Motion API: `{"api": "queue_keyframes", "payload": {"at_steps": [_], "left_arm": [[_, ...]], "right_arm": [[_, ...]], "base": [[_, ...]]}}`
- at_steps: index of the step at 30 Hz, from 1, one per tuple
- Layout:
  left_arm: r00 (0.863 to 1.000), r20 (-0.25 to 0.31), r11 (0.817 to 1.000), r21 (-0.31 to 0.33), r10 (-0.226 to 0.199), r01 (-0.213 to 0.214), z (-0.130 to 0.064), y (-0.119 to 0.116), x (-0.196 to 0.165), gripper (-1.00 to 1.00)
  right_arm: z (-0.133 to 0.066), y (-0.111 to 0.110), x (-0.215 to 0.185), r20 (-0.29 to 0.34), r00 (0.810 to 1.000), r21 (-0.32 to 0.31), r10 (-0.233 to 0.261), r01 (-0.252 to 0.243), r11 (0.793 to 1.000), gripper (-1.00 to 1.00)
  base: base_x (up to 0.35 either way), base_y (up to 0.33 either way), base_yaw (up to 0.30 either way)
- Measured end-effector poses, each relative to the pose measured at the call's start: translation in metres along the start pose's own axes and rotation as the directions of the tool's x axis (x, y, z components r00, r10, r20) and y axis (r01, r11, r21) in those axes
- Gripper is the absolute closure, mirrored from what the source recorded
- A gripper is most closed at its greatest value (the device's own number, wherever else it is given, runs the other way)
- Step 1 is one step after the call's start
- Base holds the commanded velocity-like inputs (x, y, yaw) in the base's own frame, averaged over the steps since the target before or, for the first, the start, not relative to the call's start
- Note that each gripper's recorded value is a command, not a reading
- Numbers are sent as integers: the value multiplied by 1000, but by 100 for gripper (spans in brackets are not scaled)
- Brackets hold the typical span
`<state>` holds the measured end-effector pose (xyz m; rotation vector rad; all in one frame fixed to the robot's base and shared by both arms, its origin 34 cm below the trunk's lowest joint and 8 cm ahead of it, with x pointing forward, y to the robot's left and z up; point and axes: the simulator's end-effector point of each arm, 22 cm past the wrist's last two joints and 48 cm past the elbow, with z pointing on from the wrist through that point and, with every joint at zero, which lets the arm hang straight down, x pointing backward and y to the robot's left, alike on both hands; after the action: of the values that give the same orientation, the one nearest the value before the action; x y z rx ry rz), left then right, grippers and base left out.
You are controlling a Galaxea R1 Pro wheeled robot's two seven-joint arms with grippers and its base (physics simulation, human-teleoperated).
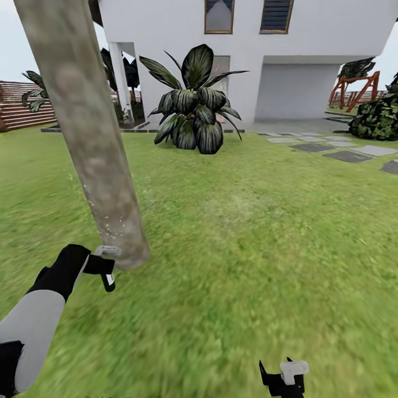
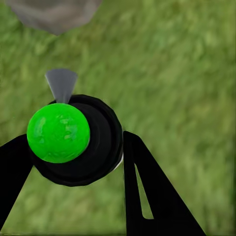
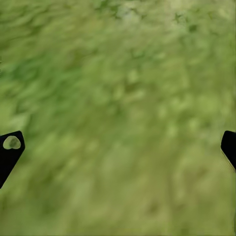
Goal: In the garden, pick up the pesticide atomizer on the floor and spray pesticide onto both trees until each tree trunk is fully covered.
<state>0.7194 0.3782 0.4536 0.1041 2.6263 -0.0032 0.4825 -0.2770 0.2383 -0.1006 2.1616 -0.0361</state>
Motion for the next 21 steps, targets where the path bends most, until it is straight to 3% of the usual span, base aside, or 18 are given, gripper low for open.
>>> {"api": "queue_keyframes", "payload": {"at_steps": [8, 21], "left_arm": [[1000, -2, 1000, 0, -1, 1, 0, 1, 1, 100], [1000, -4, 1000, -17, -1, 1, 2, 3, 2, 100]], "right_arm": [[0, 0, 0, 0, 1000, 0, 0, 0, 1000, -100], [0, 0, 0, 0, 1000, 0, 0, 0, 1000, -100]], "base": [[147, -266, 258], [23, -271, 11]]}}
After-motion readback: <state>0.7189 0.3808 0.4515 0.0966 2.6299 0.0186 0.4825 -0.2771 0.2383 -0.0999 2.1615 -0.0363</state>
